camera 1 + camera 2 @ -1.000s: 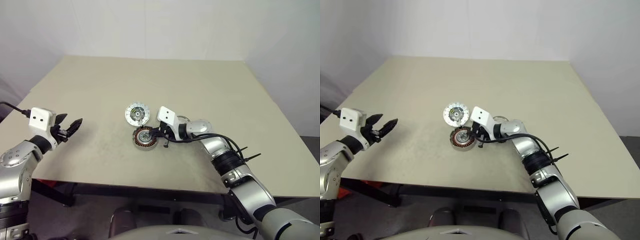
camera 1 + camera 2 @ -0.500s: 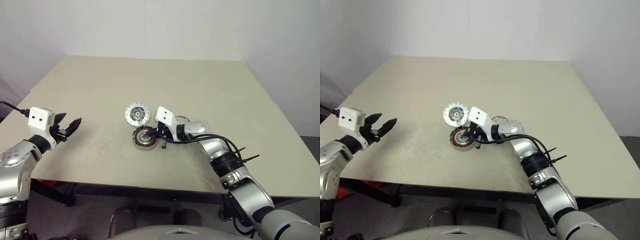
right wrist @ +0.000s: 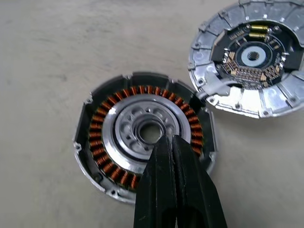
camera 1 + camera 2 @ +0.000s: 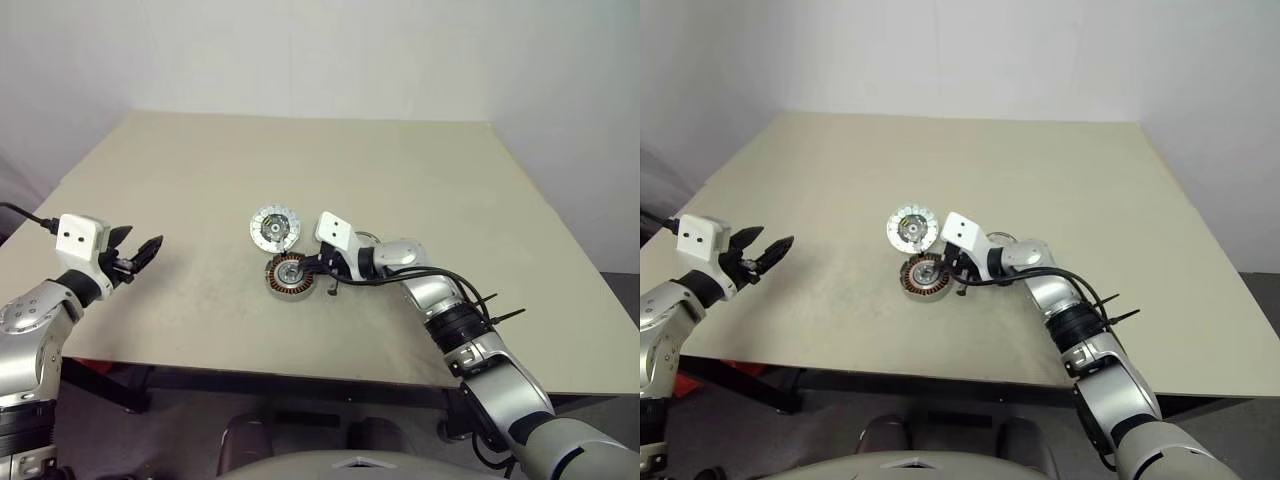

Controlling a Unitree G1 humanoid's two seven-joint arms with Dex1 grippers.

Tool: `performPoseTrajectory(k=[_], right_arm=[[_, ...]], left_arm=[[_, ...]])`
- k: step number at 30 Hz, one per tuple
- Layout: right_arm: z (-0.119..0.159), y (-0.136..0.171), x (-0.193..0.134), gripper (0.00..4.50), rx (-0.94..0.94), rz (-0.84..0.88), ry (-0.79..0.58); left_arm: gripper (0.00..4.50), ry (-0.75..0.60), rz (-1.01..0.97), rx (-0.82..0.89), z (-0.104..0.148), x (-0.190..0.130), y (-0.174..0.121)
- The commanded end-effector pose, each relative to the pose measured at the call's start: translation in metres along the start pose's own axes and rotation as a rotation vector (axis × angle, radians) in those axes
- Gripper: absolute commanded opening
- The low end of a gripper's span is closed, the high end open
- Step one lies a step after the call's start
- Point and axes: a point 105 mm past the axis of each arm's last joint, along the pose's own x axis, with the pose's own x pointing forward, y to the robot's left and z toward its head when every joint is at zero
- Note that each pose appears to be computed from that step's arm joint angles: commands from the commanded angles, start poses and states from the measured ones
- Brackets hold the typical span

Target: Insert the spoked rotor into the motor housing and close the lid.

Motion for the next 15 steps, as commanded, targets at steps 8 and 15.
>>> performPoseTrajectory(k=[8, 15], right_arm=[[0.016, 0.004, -0.004, 0.01, -0.026, 0.007, -0.047], [0.017, 0.007, -0.003, 0.01, -0.034, 0.030, -0.041]], left_arm=[[3.24, -0.047, 0.009, 0.037, 0.015, 0.000, 0.005], [3.24, -0.043, 0.014, 0.035, 0.013, -0.004, 0.004]])
